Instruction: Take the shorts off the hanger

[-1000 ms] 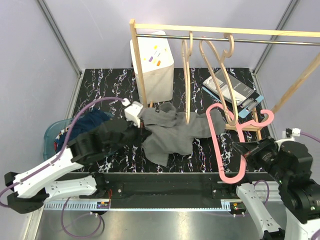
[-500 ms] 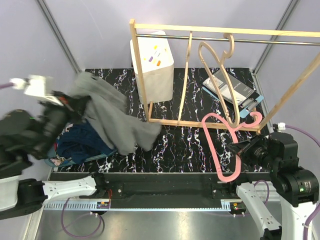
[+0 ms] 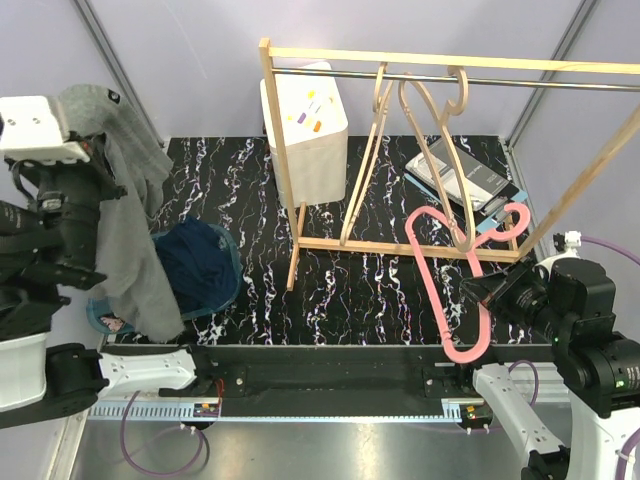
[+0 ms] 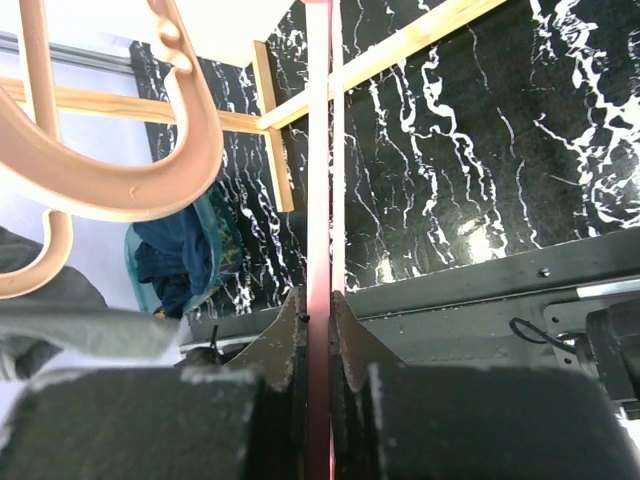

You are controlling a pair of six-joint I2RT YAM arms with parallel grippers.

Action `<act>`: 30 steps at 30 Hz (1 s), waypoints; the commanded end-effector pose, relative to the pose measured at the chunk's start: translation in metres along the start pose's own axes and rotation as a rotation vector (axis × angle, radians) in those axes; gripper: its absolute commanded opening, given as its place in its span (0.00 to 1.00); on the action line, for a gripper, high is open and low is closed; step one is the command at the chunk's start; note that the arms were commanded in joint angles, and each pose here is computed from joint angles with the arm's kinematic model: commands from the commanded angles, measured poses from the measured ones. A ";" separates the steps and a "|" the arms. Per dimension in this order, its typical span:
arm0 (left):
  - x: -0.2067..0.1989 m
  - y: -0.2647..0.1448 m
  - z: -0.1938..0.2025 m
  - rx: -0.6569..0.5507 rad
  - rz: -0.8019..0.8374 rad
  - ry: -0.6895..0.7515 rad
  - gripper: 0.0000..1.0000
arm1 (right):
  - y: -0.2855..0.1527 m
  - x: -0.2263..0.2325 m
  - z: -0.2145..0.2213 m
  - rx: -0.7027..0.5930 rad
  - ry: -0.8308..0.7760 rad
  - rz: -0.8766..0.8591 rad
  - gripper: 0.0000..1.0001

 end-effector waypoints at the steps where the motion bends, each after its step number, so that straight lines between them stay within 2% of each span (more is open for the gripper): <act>1: 0.019 0.007 -0.037 -0.081 -0.124 0.004 0.00 | -0.001 0.013 -0.017 -0.054 -0.056 -0.018 0.00; 5: -0.013 0.023 -0.017 -0.018 -0.137 0.105 0.00 | 0.003 0.014 -0.022 -0.067 -0.066 -0.006 0.00; 7: -0.023 0.032 -0.005 -0.013 -0.104 0.092 0.00 | 0.004 0.017 -0.023 -0.069 -0.070 -0.011 0.00; 10: -0.018 0.045 0.029 0.085 -0.161 0.013 0.00 | 0.005 0.020 -0.026 -0.071 -0.082 -0.014 0.00; 11: -0.003 0.046 0.043 0.142 -0.215 0.040 0.00 | 0.005 0.021 -0.027 -0.074 -0.087 -0.014 0.00; 12: -0.003 0.047 0.049 0.158 -0.196 0.027 0.00 | 0.005 0.022 -0.028 -0.072 -0.095 -0.013 0.00; 14: 0.015 0.045 0.063 0.211 -0.276 0.012 0.00 | 0.007 0.022 -0.029 -0.069 -0.097 -0.008 0.00; 16: 0.029 0.039 0.067 0.220 -0.346 -0.010 0.00 | 0.010 0.023 -0.028 -0.057 -0.099 -0.007 0.00; 21: 0.065 0.022 0.068 0.246 -0.552 0.044 0.00 | 0.018 0.025 -0.032 -0.044 -0.111 0.010 0.00; 24: 0.071 0.022 0.090 0.320 -0.610 0.103 0.00 | 0.022 0.028 -0.038 -0.052 -0.120 0.026 0.00; 26: 0.059 0.028 0.132 0.412 -0.564 0.104 0.00 | 0.025 0.029 -0.042 -0.063 -0.124 0.044 0.00; 27: 0.055 0.026 0.146 0.421 -0.563 0.022 0.00 | 0.026 0.028 -0.043 -0.061 -0.125 0.049 0.00; 28: 0.053 0.026 0.184 0.518 -0.569 0.032 0.00 | 0.027 0.029 -0.044 -0.062 -0.123 0.053 0.00; 30: 0.038 0.024 0.222 0.586 -0.521 -0.085 0.00 | 0.030 0.029 -0.043 -0.053 -0.123 0.054 0.00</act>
Point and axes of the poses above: each gripper's point midway between its finger pads, its own y axis out along the fingers, its own x axis along the line the jaws close on, z = x × y, the point moved 2 cm from there along -y, back along the fingers, and after that the axes turned 6 degrees about y, right-handed, at the moved point
